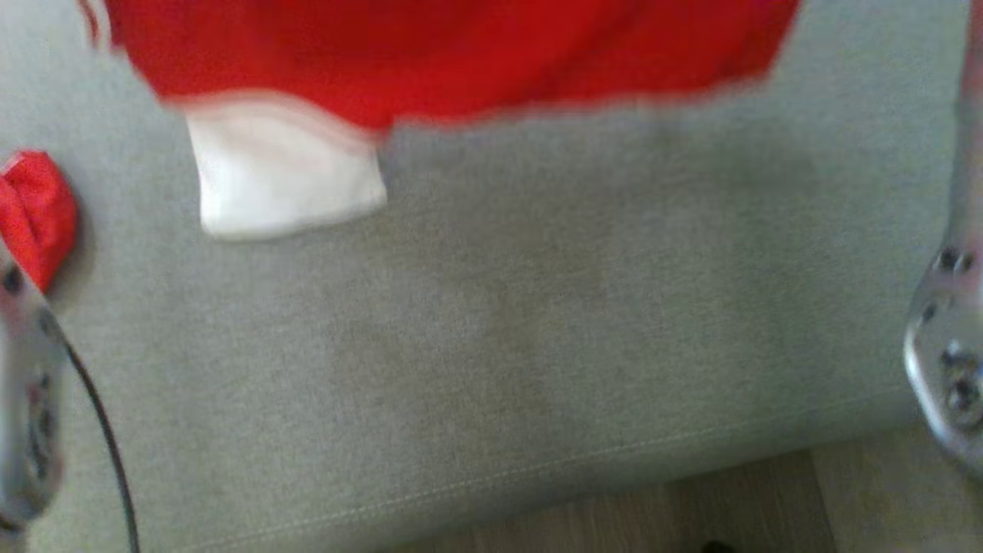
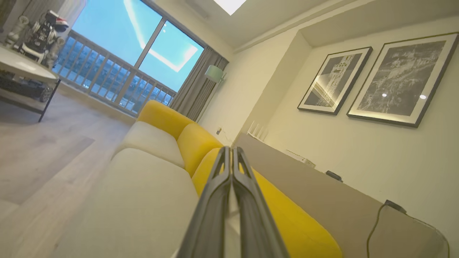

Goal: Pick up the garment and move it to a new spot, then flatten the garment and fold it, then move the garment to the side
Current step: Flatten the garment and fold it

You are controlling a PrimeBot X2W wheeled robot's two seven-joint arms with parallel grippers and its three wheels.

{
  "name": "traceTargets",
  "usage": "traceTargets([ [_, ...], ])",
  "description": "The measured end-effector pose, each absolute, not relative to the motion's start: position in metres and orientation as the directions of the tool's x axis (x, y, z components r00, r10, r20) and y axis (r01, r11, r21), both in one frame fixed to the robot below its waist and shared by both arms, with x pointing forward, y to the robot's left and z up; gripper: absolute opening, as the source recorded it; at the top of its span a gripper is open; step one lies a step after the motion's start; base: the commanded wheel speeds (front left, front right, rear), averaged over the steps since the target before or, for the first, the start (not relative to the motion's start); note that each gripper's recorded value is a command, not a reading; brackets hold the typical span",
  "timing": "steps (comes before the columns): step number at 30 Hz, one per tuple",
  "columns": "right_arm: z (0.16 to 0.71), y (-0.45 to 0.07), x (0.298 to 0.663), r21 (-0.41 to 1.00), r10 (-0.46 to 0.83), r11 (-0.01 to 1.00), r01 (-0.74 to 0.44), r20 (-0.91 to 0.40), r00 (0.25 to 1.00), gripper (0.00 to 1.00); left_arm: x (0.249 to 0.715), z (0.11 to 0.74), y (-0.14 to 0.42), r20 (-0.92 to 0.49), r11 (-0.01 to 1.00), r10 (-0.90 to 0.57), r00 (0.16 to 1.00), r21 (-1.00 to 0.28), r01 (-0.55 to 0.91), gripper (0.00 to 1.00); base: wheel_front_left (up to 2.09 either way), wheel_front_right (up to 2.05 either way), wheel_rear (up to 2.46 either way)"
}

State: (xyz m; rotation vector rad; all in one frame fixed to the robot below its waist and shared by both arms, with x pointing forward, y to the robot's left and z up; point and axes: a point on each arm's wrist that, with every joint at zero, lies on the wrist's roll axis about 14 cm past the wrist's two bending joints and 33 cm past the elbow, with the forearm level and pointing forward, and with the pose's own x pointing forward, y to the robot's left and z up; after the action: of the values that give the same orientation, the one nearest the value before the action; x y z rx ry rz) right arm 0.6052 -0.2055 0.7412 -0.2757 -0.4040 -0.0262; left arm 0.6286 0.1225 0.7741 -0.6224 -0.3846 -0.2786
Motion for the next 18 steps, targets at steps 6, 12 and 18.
traceTargets([
  [6,0.746,-0.190,0.651,-0.322,0.088,0.943,0.079,0.472,0.877,0.00,0.664,0.783,0.119,0.569,0.885,-0.156,0.807,-0.282,0.370,0.00,0.00,0.00,0.00],
  [12,0.752,-0.191,0.681,-0.383,0.086,0.910,0.159,0.548,0.832,0.00,0.683,0.802,0.145,0.716,0.920,-0.111,0.690,-0.188,0.344,0.00,0.00,0.00,0.00],
  [18,0.709,-0.167,0.709,-0.385,0.122,0.916,0.110,0.530,0.839,0.00,0.690,0.772,0.174,0.726,0.904,-0.064,0.685,-0.248,0.347,0.00,0.00,0.00,0.00],
])
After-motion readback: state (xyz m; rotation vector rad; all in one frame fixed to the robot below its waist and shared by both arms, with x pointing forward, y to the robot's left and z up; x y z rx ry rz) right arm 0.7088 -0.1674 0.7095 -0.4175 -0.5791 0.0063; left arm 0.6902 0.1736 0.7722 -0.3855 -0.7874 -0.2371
